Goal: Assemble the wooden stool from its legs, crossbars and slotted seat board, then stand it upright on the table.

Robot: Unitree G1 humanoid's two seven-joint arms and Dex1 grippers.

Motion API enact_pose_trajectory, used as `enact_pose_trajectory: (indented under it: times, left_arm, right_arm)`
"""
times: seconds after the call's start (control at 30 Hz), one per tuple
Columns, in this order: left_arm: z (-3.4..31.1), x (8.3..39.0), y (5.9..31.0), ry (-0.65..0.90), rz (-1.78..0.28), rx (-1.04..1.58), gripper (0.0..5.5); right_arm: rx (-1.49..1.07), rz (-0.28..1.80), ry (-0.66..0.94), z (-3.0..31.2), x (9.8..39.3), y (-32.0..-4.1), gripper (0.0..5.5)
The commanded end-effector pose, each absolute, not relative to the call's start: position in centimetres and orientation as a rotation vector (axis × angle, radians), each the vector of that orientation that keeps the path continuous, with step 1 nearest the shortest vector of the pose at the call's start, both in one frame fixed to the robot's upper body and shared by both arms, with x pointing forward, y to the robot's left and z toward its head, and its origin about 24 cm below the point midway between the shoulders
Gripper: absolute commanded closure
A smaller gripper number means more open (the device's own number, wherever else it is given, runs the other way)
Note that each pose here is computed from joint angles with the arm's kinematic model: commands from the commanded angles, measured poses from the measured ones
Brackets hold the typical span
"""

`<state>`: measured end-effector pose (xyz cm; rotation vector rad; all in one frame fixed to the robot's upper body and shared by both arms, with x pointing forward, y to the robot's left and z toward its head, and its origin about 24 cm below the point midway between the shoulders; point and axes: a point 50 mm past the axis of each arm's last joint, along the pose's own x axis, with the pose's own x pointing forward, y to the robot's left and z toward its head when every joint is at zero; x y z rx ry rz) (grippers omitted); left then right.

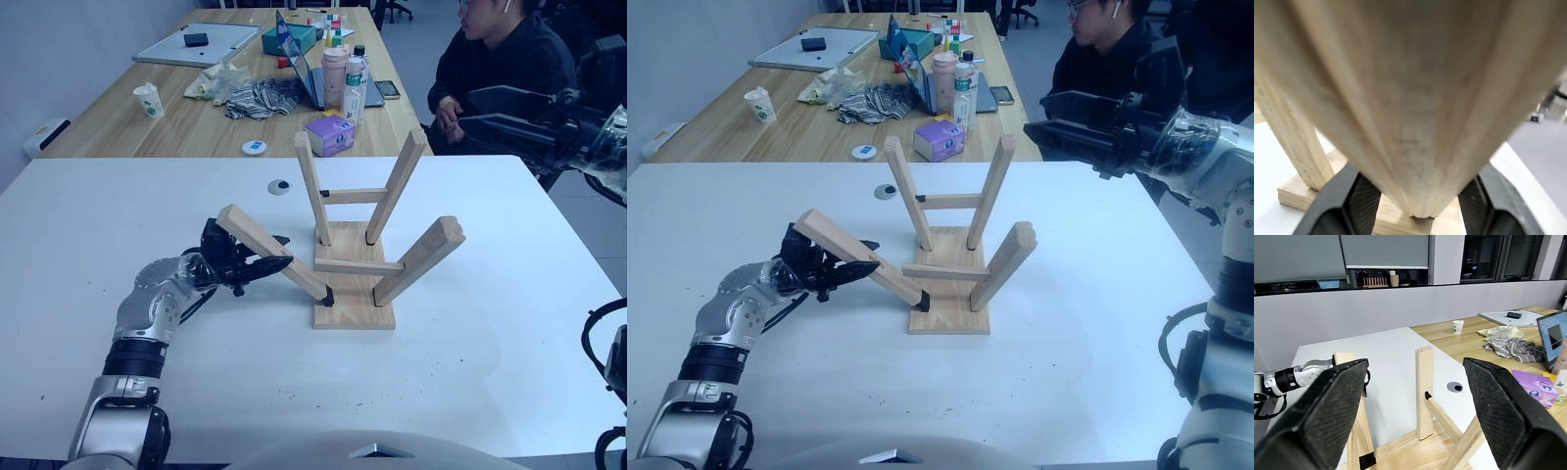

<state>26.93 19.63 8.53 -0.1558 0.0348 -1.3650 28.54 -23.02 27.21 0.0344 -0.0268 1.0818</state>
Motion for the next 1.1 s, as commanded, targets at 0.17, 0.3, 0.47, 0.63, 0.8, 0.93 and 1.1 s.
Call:
enact_pose_trajectory:
  times: [0.17, 0.3, 0.47, 0.63, 0.8, 0.93, 1.1]
  left_arm:
    - [7.5, 27.1, 18.7, 0.319, -1.453, 0.289, 3.49]
    - [8.3, 27.5, 18.3, 0.415, -1.465, 0.344, 3.49]
    - [9.2, 28.6, 17.8, 0.494, -1.433, 0.227, 3.49]
    - [9.2, 28.8, 17.4, 0.518, -1.446, 0.251, 3.49]
    - [8.7, 28.2, 17.0, 0.535, -1.477, 0.319, 3.49]
    - [9.2, 28.3, 16.3, 0.552, -1.498, 0.382, 3.49]
    - [8.9, 28.7, 15.8, 0.669, -1.499, 0.521, 3.49]
  right_arm:
    - [0.043, 1.035, -0.066, 26.6, 28.9, -22.7, 1.93]
    - [0.052, 1.013, -0.074, 26.3, 28.7, -22.7, 1.93]
    - [0.062, 0.982, -0.082, 25.6, 28.4, -22.8, 1.93]
    - [0.067, 0.974, -0.088, 25.4, 28.4, -22.7, 1.93]
    - [0.068, 0.968, -0.082, 25.2, 28.3, -22.8, 1.93]
    - [0.048, 0.959, -0.063, 24.7, 28.2, -22.9, 1.93]
    - [0.005, 0.948, -0.03, 23.5, 27.8, -22.8, 1.93]
